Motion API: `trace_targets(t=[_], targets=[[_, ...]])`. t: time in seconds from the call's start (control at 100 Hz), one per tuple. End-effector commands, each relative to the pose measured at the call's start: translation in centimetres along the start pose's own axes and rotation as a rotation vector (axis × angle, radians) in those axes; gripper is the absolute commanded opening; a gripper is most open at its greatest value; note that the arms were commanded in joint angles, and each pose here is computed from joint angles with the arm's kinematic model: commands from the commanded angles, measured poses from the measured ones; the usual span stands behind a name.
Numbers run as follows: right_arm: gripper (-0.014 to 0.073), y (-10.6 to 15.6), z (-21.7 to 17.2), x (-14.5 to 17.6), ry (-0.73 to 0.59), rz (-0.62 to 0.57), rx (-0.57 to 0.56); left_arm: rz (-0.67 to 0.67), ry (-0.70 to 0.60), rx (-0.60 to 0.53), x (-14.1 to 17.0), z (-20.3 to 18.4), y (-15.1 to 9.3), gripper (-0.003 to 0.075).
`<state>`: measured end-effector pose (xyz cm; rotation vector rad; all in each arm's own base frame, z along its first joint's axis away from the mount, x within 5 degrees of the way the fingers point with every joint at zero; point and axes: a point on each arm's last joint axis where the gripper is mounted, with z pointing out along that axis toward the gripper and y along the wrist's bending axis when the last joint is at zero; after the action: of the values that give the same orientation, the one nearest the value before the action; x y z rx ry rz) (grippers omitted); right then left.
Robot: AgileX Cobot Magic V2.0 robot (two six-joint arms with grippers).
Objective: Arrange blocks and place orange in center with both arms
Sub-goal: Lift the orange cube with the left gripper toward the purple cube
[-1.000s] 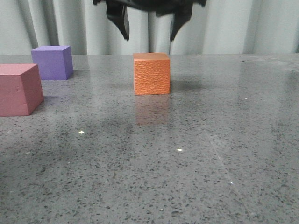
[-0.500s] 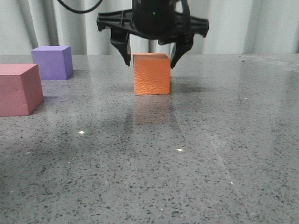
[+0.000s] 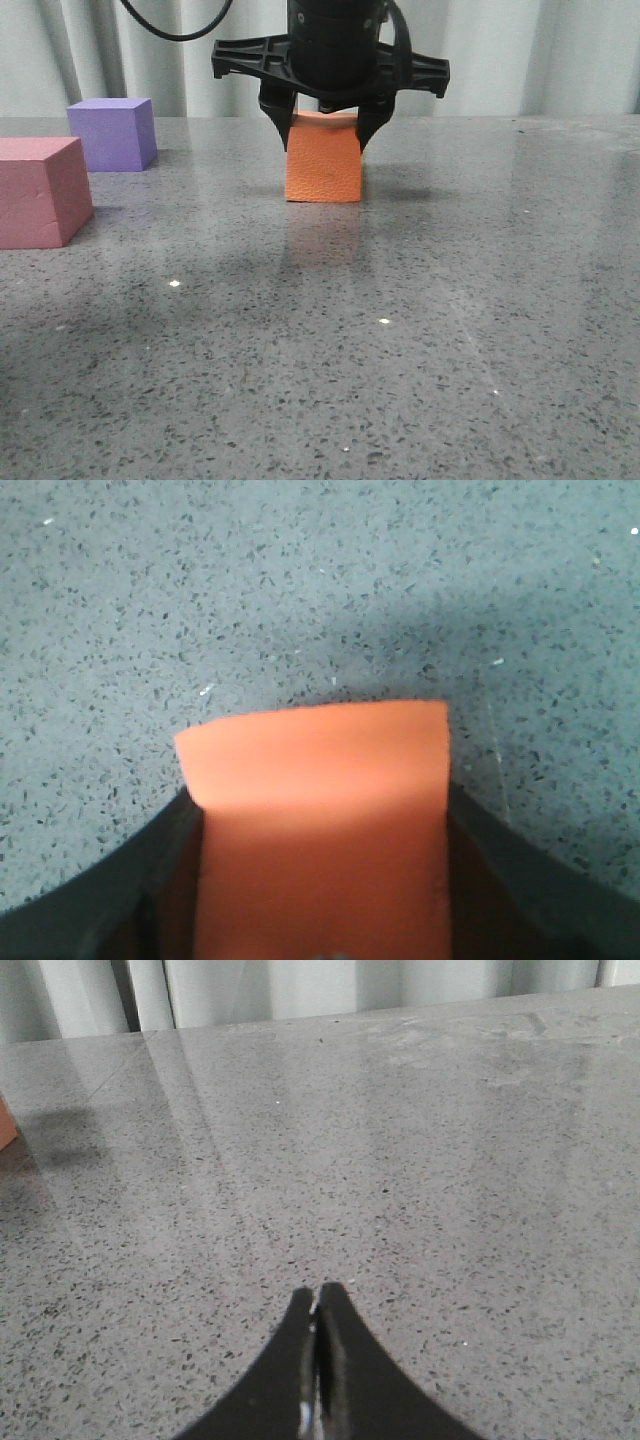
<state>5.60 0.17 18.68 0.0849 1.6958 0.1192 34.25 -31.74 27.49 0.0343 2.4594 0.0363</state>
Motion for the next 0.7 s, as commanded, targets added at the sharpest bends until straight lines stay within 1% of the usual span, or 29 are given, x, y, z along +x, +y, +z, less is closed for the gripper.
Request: trace_targets(t=[0.0,0.06,0.14,0.23,0.3,0.49,0.69], targets=[[-0.0067,0.1,-0.3,-1.3,-0.120,-0.017,-0.006,-0.015,-0.156,0.084,-3.0,-5.1,1.2,-0.0019],[-0.0067,0.1,-0.3,-1.3,-0.120,-0.017,-0.006,-0.017,-0.207,0.088,-3.8,-6.6,1.9,-0.0019],[-0.0067,0.1,-0.3,-1.3,-0.120,-0.017,-0.006,-0.011,-0.271,0.058,-4.7,-8.5,3.1,-0.0019],[-0.0067,0.1,-0.3,-1.3,-0.120,-0.017,-0.006,-0.008,-0.332,-0.009,-6.0,-10.5,5.4,-0.0018],[-0.0067,0.1,-0.3,-1.3,-0.120,-0.017,-0.006,-0.009,-0.355,-0.035,-6.7,-11.4,6.9,-0.0018],[-0.0067,0.1,-0.3,-1.3,-0.120,-0.017,-0.006,-0.013,-0.366,-0.103,-7.4,-12.0,10.5,-0.0018],[-0.0067,0.1,-0.3,-1.3,-0.120,-0.017,-0.006,-0.020,-0.332,-0.145,-6.2,-11.1,14.1,-0.0018]])
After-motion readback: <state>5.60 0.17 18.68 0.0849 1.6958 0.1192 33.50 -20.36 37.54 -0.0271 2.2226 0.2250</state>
